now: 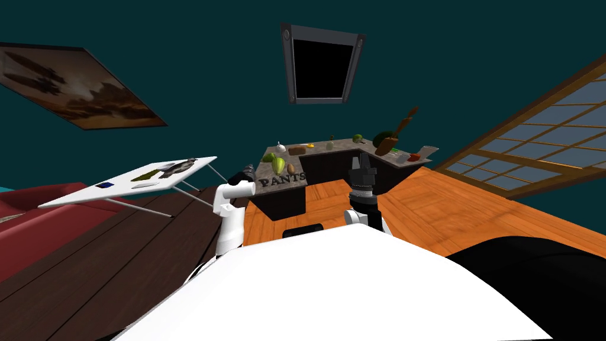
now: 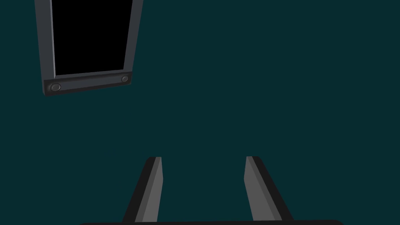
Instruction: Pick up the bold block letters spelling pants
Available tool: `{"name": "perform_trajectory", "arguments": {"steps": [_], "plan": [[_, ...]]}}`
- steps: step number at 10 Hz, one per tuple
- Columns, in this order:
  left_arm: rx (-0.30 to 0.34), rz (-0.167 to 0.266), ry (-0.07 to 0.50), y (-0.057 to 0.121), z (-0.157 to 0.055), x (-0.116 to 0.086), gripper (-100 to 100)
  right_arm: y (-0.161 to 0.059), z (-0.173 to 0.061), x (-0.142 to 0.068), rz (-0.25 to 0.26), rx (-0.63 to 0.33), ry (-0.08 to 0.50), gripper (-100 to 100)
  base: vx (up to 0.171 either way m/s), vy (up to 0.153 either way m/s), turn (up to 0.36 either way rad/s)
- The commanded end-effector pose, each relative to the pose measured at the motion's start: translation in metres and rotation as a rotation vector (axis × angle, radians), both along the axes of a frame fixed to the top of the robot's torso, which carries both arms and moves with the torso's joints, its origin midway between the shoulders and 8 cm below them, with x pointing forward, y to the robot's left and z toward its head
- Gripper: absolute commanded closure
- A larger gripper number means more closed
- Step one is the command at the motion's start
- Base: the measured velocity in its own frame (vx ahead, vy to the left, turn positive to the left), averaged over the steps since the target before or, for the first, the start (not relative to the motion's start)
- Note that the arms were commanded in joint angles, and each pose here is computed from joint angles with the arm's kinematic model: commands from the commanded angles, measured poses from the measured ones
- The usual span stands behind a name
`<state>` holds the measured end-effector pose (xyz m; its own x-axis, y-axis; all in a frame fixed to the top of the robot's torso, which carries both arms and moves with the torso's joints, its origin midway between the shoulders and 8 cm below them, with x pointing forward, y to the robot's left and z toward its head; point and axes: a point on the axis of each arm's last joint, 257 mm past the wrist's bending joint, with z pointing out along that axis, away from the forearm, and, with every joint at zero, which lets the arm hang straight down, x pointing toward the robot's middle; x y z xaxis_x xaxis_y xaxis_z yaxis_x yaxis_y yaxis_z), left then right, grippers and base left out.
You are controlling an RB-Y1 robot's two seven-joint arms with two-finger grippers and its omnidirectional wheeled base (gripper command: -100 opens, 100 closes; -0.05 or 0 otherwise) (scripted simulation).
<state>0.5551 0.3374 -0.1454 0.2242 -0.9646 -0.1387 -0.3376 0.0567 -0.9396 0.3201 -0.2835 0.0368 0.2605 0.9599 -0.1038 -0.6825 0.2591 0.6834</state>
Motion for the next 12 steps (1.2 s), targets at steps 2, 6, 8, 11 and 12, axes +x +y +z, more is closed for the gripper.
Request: {"name": "perform_trajectory", "arguments": {"steps": [2, 6, 8, 11, 12], "plan": [[-0.025, 0.026, 0.076, 0.004, -0.016, 0.002, -100, 0.000, 0.000, 0.000, 0.000, 0.000, 0.000, 0, 0.002, -0.011, -0.083], [-0.068, 0.059, 0.184, 0.007, -0.037, 0.006, -100, 0.000, 0.000, 0.000, 0.000, 0.000, 0.000, 0, 0.006, -0.012, -0.056], [-0.090, 0.075, 0.243, 0.007, -0.048, 0.006, -100, 0.000, 0.000, 0.000, 0.000, 0.000, 0.000, 0, 0.014, -0.014, -0.073], [-0.117, 0.096, 0.325, 0.007, -0.064, 0.001, -100, 0.000, 0.000, 0.000, 0.000, 0.000, 0.000, 0, 0.011, -0.010, -0.040], [-0.122, 0.102, 0.350, 0.007, -0.069, -0.003, -100, 0.000, 0.000, 0.000, 0.000, 0.000, 0.000, 0, 0.017, -0.010, -0.061]]}}
